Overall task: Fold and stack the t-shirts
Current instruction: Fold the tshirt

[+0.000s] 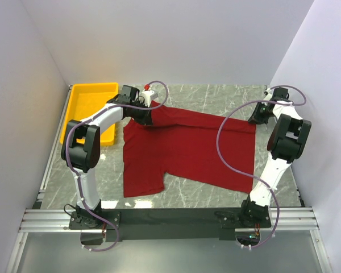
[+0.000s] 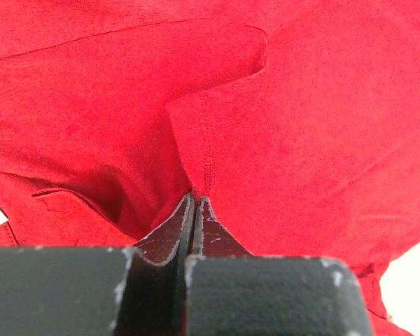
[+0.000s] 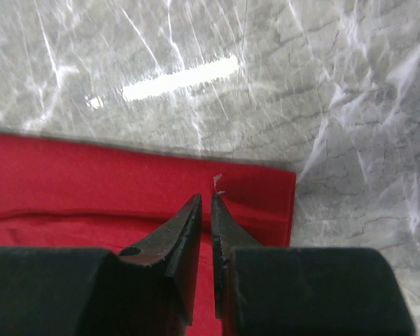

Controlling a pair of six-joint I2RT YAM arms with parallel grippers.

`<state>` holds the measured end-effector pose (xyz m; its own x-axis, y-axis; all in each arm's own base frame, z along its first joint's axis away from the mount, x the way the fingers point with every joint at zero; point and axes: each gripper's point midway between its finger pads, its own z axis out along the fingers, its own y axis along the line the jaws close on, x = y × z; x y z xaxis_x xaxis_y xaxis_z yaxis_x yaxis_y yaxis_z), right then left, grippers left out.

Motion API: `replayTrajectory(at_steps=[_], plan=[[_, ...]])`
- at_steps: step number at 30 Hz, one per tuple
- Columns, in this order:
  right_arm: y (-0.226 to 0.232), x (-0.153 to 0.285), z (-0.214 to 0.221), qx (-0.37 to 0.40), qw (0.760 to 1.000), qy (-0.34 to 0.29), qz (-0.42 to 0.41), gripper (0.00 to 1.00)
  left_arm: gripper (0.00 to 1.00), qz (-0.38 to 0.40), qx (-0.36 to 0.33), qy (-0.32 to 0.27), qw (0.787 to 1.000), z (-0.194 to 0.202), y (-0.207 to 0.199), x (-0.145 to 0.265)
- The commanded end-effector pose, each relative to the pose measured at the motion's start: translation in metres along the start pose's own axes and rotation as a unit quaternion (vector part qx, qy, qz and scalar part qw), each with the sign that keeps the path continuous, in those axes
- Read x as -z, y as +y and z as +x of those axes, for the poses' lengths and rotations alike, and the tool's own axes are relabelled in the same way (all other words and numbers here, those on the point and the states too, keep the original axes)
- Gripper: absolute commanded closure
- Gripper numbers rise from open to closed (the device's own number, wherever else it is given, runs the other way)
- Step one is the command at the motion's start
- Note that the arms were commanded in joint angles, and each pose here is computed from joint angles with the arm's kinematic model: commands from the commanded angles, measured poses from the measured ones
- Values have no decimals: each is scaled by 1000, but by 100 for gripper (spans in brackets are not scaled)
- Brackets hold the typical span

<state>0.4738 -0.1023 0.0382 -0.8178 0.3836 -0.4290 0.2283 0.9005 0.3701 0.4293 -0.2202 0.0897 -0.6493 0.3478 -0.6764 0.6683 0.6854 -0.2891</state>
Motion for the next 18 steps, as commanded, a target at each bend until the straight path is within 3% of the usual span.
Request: replayTrajectory(at_steps=[1,18], plan=[[7,15,1,21,1000,-2,-1,83,99,11,-7,-13,1000,-11,-3,1],[7,49,44,44,999,9,4,83,99,11,-7,-12,1000,-9,-3,0]])
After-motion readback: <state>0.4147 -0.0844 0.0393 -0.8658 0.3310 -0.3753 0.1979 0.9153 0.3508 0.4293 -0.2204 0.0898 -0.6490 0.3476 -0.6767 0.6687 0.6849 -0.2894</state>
